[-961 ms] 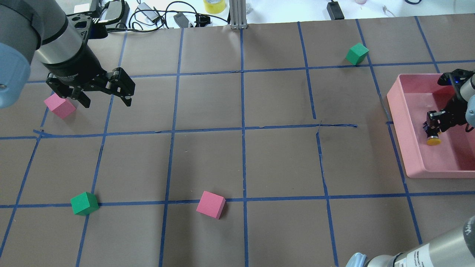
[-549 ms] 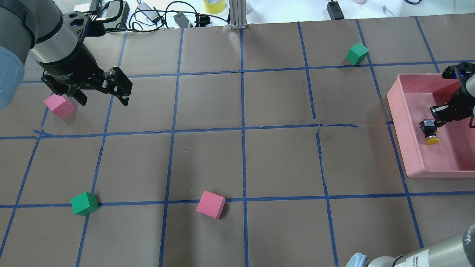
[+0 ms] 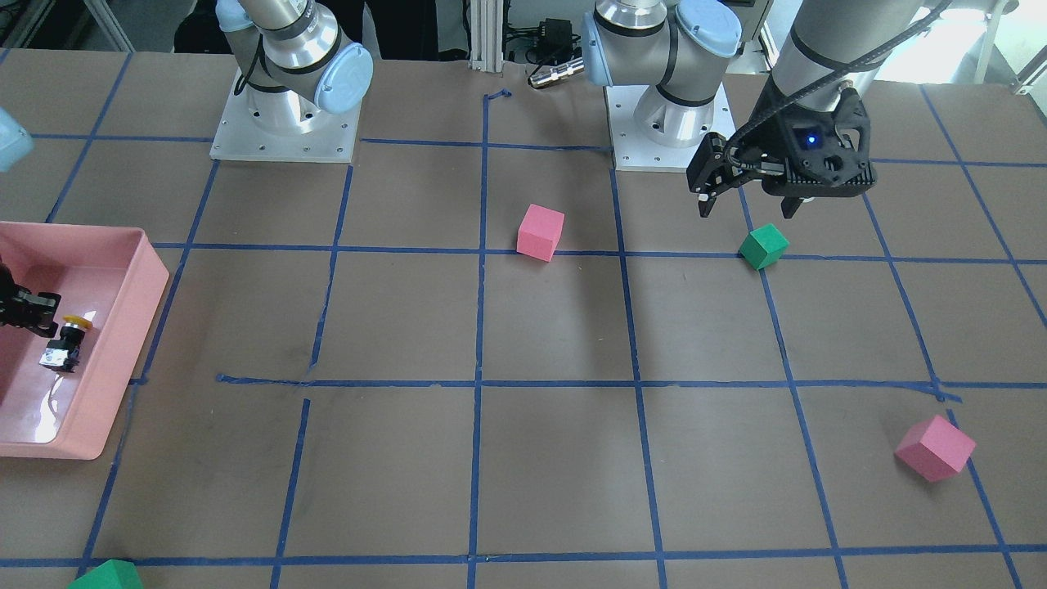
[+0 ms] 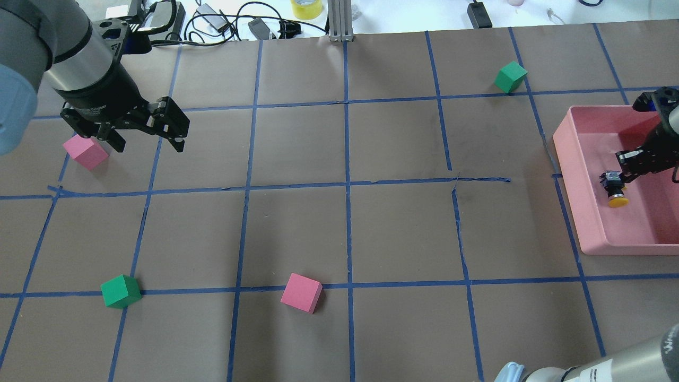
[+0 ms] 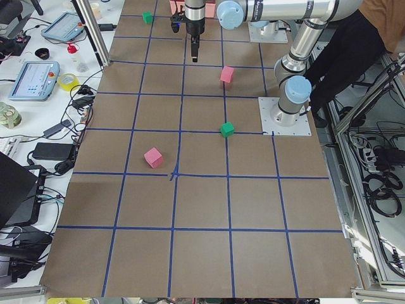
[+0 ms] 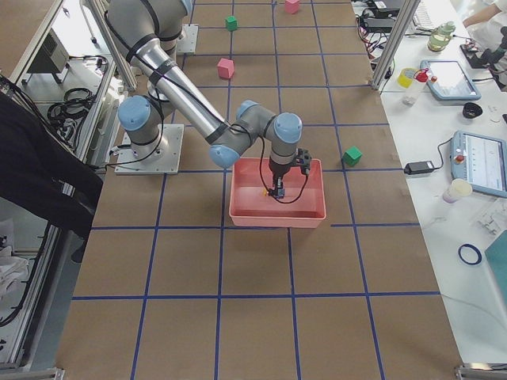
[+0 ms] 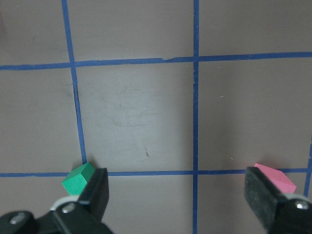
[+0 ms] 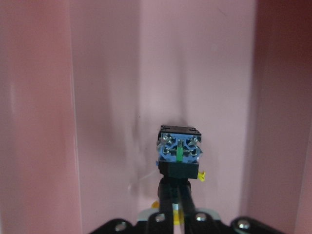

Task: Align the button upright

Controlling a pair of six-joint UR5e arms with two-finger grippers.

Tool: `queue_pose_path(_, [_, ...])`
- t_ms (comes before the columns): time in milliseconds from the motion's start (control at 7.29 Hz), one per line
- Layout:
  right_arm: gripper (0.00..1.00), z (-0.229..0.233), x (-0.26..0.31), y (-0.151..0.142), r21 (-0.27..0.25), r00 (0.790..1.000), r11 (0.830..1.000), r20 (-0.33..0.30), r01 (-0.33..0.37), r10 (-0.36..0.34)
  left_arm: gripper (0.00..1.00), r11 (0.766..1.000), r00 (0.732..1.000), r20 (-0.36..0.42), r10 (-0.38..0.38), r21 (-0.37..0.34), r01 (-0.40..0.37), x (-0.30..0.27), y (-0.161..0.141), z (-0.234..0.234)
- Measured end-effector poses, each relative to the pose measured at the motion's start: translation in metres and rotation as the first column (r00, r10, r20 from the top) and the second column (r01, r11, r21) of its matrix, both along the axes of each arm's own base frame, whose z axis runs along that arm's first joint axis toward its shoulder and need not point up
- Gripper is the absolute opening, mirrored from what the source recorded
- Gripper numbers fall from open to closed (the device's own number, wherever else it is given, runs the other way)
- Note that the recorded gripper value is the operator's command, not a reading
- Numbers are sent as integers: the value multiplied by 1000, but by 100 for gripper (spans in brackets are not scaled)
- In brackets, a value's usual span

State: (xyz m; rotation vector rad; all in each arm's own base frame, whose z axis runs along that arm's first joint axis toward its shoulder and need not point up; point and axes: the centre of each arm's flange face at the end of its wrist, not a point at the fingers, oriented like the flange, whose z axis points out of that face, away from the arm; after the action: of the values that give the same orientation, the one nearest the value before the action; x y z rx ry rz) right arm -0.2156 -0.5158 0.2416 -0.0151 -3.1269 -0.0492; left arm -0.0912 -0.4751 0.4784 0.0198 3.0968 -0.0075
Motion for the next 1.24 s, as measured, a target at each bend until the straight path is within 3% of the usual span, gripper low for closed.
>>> queue_pose_path(412, [66,-10,6,-9,-67,996,998,85,-5,11,100,1000,1000,2,2,-2,-2,0,1,1])
queue_pose_path(549, [68,-19,5,-12,-72,996,997,88,-5,11,100,1000,1000,2,19,-2,-19,0,2,1])
queue_pose_path(686, [80,-27,3,-15,-76,996,997,84,-4,11,100,998,998,1,60,-3,-60,-1,2,1])
queue_pose_path(961, [86,-40,4,-12,-63,996,998,89,0,5,100,993,993,4,119,0,-119,0,4,-1])
queue_pose_path(1235, [91,-46,7,-8,-51,995,999,98,6,-1,100,992,992,6,130,9,-130,0,5,-3])
